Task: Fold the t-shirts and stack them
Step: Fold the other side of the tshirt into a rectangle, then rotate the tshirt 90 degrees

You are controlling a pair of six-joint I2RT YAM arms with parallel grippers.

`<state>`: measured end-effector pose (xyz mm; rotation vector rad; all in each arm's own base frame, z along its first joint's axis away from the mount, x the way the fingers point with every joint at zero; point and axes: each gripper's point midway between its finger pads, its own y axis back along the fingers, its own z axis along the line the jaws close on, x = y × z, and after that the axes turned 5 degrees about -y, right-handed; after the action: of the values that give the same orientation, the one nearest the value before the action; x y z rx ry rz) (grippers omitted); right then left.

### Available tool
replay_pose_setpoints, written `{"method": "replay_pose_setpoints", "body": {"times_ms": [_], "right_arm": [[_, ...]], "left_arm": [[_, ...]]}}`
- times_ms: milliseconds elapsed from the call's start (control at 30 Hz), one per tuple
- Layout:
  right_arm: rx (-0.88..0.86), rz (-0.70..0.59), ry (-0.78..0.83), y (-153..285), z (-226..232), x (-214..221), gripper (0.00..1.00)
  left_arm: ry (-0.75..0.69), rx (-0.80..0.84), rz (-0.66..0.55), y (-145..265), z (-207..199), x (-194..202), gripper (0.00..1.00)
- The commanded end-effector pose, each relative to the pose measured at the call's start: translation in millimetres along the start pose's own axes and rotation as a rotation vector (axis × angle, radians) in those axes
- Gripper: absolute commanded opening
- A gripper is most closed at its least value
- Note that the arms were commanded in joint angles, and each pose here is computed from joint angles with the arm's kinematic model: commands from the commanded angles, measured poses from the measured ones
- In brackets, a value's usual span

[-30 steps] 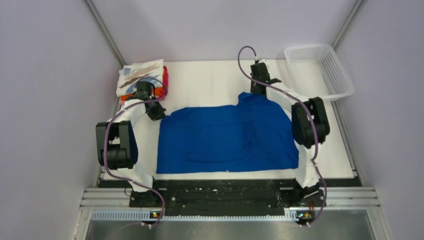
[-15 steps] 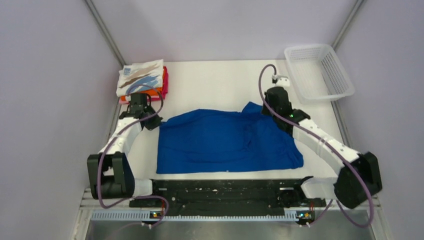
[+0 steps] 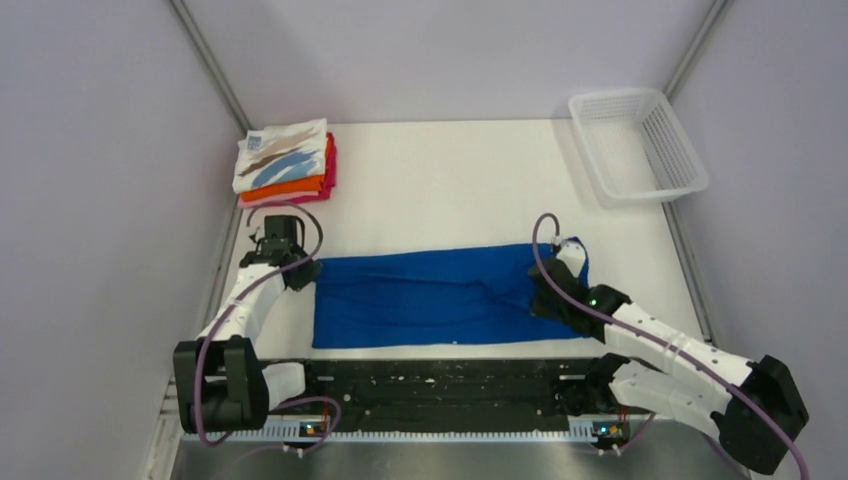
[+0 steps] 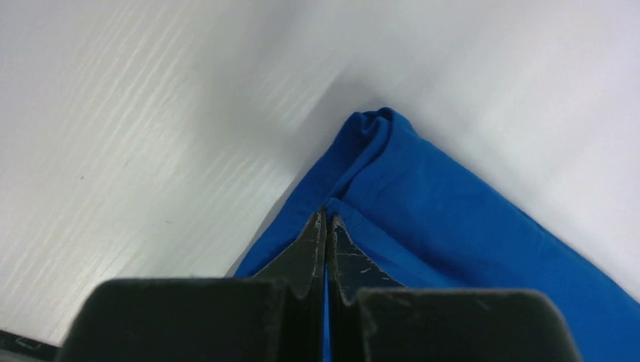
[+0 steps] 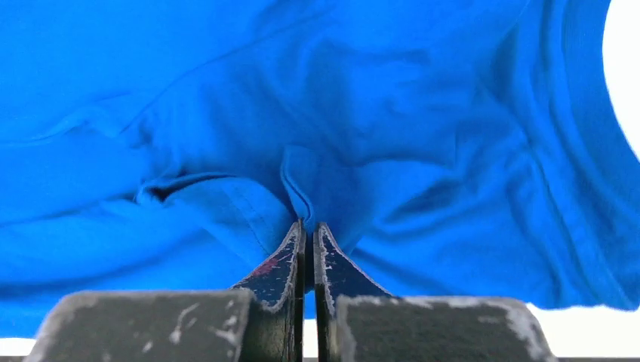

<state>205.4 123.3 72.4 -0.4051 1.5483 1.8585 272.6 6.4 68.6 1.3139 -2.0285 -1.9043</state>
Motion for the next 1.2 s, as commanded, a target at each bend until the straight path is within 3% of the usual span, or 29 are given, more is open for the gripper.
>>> {"method": "replay_pose_setpoints", "body": {"times_ms": [0,33,133,200,267,300,367,500,600,767,1000,1167], "right_arm": [[0.023,0.098,-0.127,10.4,-15.4,36.7,0.03],[0.018,0.112,-0.131,11.0,-16.5,41.0,0.11],[0.019,0.120,-0.127,14.7,-18.7,42.0,0.42],[0.034,0.094,-0.113,20.0,-19.0,31.3,0.62],[0.031,0.048,-0.096,28.0,-14.0,12.9,0.71],[0.013,0.024,-0.096,33.0,-7.5,2.0,0.75],[-0.027,-0.002,-0.098,40.0,4.2,-11.6,0.89],[-0.168,-0.043,-0.110,43.1,39.7,-30.3,0.98],[-0.229,-0.053,-0.122,32.0,59.0,-32.4,0.99],[-0.137,0.053,-0.163,4.7,52.3,-7.1,0.99],[-0.040,0.172,-0.299,-28.4,18.7,35.8,0.99],[-0.086,0.136,-0.346,-63.0,14.8,7.6,0.99]], "left_arm": [[0.042,-0.078,-0.055,0.0,15.9,-3.2,0.00],[0.044,-0.082,-0.052,-0.9,16.3,-2.7,0.00],[0.047,-0.103,-0.031,-0.9,16.8,-3.6,0.42],[0.050,-0.113,-0.031,2.8,15.8,-7.6,0.64],[0.052,-0.102,-0.048,9.7,11.9,-15.0,0.95],[0.052,-0.091,-0.058,14.8,9.3,-19.2,0.98],[0.046,-0.042,-0.080,25.5,-0.9,-28.0,0.99],[-0.007,0.136,-0.057,36.9,-31.9,-26.8,0.99],[-0.028,0.302,0.044,37.2,-59.6,-6.1,0.99],[-0.078,0.406,0.171,25.6,-80.4,34.8,0.99],[-0.175,0.330,0.323,-5.8,-79.7,93.3,0.99],[-0.211,0.308,0.383,-11.1,-85.1,112.9,0.99]]}}
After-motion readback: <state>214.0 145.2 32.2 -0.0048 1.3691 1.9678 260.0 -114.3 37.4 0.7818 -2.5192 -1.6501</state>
